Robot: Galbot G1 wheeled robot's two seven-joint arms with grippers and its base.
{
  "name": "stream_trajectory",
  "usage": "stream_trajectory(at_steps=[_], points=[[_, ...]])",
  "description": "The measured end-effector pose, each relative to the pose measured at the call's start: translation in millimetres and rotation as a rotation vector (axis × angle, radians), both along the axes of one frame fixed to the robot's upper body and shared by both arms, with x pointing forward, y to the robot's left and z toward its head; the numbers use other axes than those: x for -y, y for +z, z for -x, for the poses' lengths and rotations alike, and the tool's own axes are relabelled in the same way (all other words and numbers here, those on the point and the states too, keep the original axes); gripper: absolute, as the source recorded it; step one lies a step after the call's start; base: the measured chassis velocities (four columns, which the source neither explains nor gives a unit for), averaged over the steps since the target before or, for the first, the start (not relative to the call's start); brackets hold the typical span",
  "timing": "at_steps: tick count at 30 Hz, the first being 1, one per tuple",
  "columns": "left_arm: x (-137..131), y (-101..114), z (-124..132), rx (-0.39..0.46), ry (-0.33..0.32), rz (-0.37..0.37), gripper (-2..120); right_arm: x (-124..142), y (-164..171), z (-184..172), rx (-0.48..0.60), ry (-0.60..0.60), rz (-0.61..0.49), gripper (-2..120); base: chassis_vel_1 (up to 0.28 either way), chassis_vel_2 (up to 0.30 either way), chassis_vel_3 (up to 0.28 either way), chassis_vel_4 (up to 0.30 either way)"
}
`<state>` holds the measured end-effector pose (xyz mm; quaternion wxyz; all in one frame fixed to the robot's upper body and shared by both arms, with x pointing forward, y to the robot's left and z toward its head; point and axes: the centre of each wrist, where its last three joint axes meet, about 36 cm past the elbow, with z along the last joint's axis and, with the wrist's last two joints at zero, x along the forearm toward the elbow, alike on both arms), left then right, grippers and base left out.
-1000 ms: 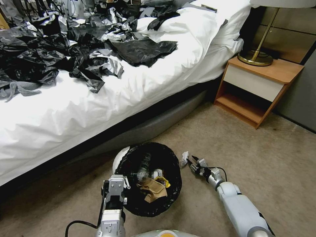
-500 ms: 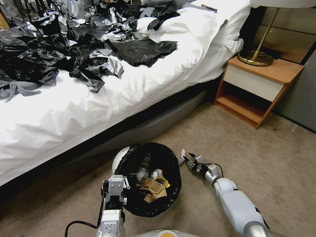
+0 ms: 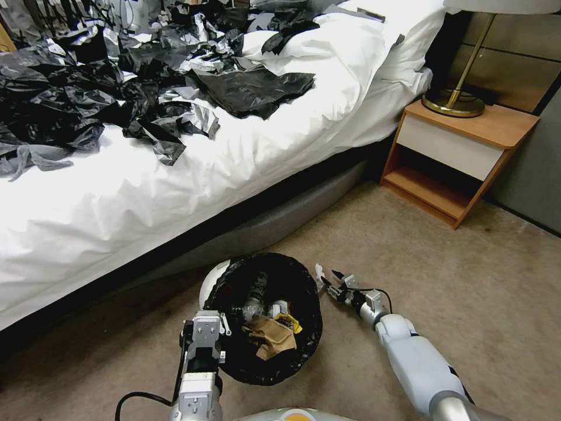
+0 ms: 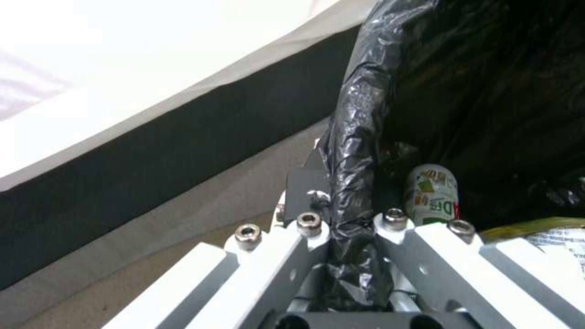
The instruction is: Pick up the trash bin, then pick up the garbage from the floor and place it into the trash bin.
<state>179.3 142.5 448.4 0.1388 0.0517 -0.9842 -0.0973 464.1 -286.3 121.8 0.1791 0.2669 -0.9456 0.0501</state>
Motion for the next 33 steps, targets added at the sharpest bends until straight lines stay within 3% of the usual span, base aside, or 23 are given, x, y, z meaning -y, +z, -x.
stream_trajectory(at_steps=[14,21,28,33], points=[[-0.6,0.7,-0.3,0.003,0.003,0.001,0,-18.4,3.1,-12.4,-0.005,0.023,-0.022,46,0.000,0.000,0.000,0.000],[-0.8,0.7,-0.4,0.003,0.004,0.002,0,-22.8,1.7,-17.2,-0.018,0.036,-0.012,28,0.000,0.000,0.000,0.000],[-0.8,0.8,-0.7,0.005,0.004,0.002,0,-28.8,-4.2,-13.0,-0.038,0.044,-0.014,0,0.000,0.000,0.000,0.000],[-0.8,0.8,-0.8,0.005,0.004,0.002,0,-31.6,-6.6,-9.8,-0.043,0.042,-0.020,0,0.000,0.000,0.000,0.000]])
